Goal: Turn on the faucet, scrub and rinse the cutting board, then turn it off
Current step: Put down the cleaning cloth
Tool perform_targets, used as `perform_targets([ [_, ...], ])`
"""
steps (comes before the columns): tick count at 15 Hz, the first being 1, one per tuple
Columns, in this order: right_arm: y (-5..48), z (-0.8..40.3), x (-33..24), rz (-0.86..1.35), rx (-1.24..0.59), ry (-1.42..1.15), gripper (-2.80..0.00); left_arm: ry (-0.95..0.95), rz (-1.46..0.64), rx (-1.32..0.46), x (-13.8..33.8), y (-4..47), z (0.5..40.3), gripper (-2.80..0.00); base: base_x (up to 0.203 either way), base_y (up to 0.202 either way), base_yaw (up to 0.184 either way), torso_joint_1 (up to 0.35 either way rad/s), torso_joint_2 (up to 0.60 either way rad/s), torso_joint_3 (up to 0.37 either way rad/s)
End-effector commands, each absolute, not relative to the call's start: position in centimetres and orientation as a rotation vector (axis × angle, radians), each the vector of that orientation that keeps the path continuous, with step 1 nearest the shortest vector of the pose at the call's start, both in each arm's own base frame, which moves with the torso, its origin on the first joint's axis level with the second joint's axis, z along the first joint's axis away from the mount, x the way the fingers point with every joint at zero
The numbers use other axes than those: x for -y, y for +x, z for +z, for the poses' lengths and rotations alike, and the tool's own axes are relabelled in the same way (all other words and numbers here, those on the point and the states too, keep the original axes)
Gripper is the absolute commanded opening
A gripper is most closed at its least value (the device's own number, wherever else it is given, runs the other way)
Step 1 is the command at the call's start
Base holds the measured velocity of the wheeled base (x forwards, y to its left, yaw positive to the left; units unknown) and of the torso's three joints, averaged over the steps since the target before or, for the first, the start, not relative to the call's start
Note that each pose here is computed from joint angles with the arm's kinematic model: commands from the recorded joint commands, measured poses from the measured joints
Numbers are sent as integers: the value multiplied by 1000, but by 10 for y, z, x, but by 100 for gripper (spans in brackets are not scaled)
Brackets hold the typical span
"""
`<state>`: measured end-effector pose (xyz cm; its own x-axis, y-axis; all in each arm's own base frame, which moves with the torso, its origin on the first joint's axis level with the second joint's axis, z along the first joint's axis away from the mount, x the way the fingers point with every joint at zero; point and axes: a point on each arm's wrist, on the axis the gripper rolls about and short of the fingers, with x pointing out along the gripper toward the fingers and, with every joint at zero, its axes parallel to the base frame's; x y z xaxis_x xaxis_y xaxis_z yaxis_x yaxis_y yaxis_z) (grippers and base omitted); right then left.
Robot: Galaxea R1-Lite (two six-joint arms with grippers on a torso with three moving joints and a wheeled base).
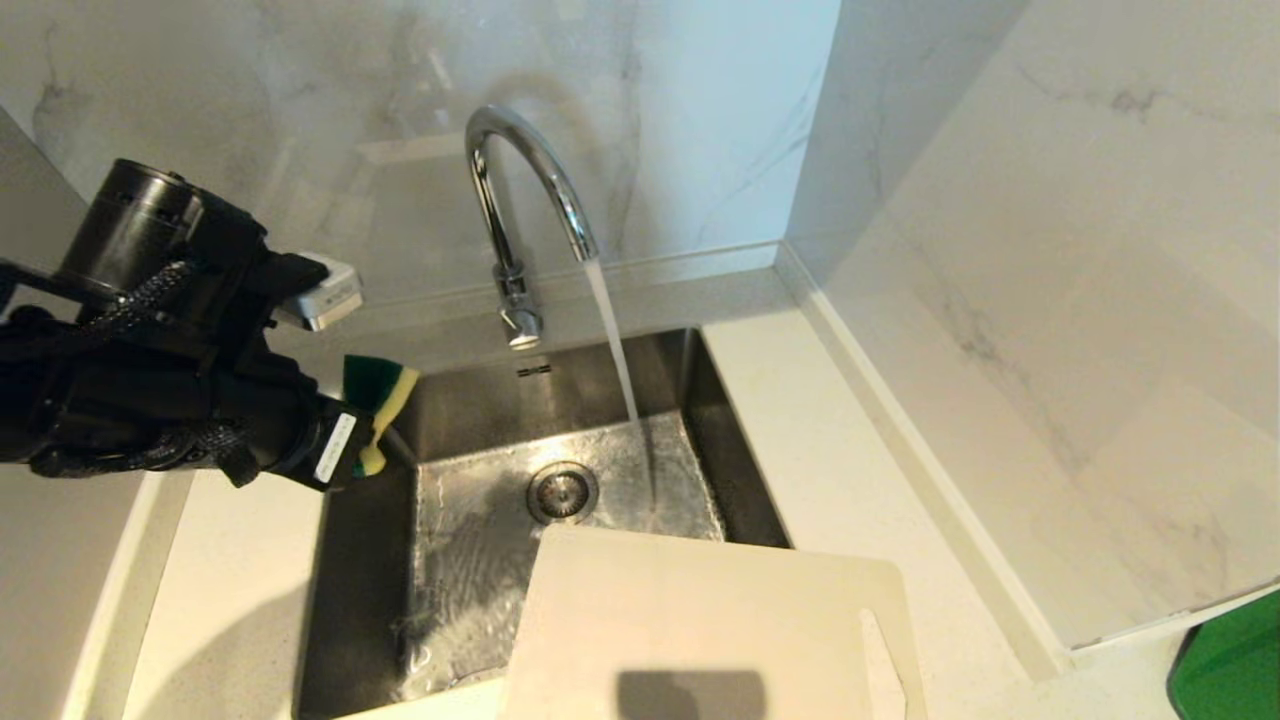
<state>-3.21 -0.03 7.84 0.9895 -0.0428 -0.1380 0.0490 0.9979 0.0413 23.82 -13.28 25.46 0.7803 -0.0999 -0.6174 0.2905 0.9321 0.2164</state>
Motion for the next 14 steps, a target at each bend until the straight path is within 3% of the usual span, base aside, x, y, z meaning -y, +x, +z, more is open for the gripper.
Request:
perform_targets([
  [1, -32, 78, 0, -46, -139, 45, -280, 313, -206, -712, 115, 259, 241, -280, 0, 0, 0, 0, 0, 0],
  [6, -32, 78, 0, -46, -139, 45, -280, 176, -93, -774, 73, 278, 233, -280, 0, 0, 0, 0, 0, 0],
  [14, -32, 78, 0, -46, -139, 45, -280, 24, 131, -951, 28, 299, 185, -280, 0, 0, 0, 0, 0, 0],
])
